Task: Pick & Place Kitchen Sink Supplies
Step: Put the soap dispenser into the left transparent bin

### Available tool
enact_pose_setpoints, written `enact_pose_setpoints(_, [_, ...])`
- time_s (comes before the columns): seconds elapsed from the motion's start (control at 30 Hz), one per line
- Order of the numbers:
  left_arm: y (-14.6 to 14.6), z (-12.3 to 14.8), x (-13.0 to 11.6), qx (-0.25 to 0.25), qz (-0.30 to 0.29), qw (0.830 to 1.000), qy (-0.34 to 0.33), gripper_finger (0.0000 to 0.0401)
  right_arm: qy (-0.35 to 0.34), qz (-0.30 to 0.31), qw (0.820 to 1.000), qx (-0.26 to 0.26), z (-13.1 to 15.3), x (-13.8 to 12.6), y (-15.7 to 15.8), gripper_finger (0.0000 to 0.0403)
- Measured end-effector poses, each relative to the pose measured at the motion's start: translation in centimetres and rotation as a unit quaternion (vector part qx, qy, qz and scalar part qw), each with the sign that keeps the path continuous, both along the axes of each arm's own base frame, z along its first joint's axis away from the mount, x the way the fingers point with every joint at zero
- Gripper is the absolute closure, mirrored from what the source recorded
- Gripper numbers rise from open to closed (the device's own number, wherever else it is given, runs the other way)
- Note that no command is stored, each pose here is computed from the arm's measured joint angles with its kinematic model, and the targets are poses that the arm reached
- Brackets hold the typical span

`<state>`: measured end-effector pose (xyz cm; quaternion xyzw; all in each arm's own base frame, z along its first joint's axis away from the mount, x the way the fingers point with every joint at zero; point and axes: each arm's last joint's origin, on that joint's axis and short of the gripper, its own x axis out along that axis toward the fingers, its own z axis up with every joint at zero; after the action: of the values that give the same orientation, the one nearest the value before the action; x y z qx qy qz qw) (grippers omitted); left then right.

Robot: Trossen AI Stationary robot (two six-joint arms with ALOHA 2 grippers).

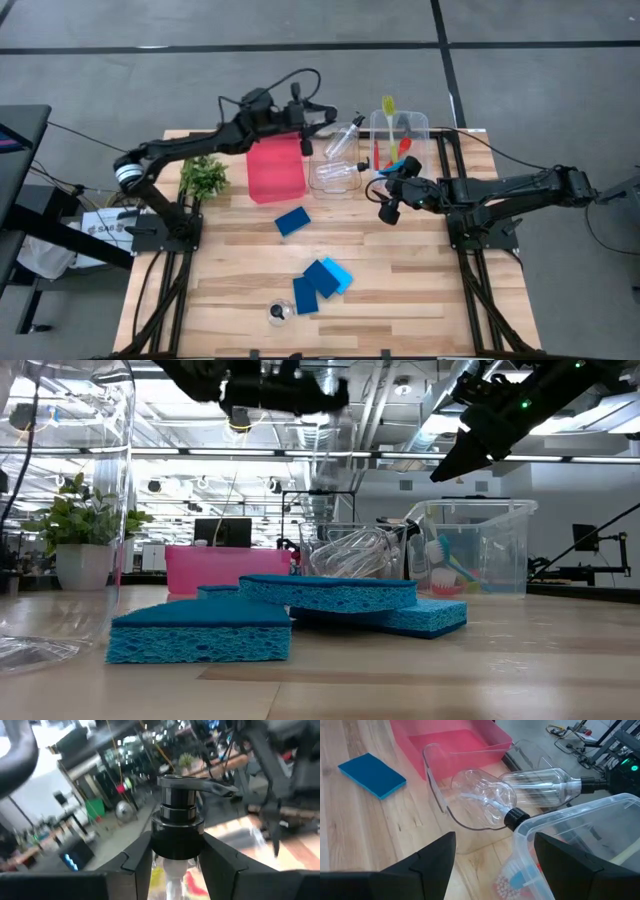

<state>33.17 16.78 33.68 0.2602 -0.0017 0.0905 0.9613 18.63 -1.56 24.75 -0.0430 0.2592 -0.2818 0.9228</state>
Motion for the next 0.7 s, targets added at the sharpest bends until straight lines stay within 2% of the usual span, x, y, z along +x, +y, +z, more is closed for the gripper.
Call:
enact_pose_setpoints(0.33, [1.4,-4.0,2.3,-0.092,-0.004,0.996,0.007,0.0265,0.0,0.0,1.0,0.0,0.0,0.0,0.0,0.0138])
enact_pose_setpoints(0.7, [2.9,-5.3,2.4,-0.152,0.018,0.988,0.005,0.0265,0.0,0.0,1.0,0.0,0.0,0.0,0.0,0.0138])
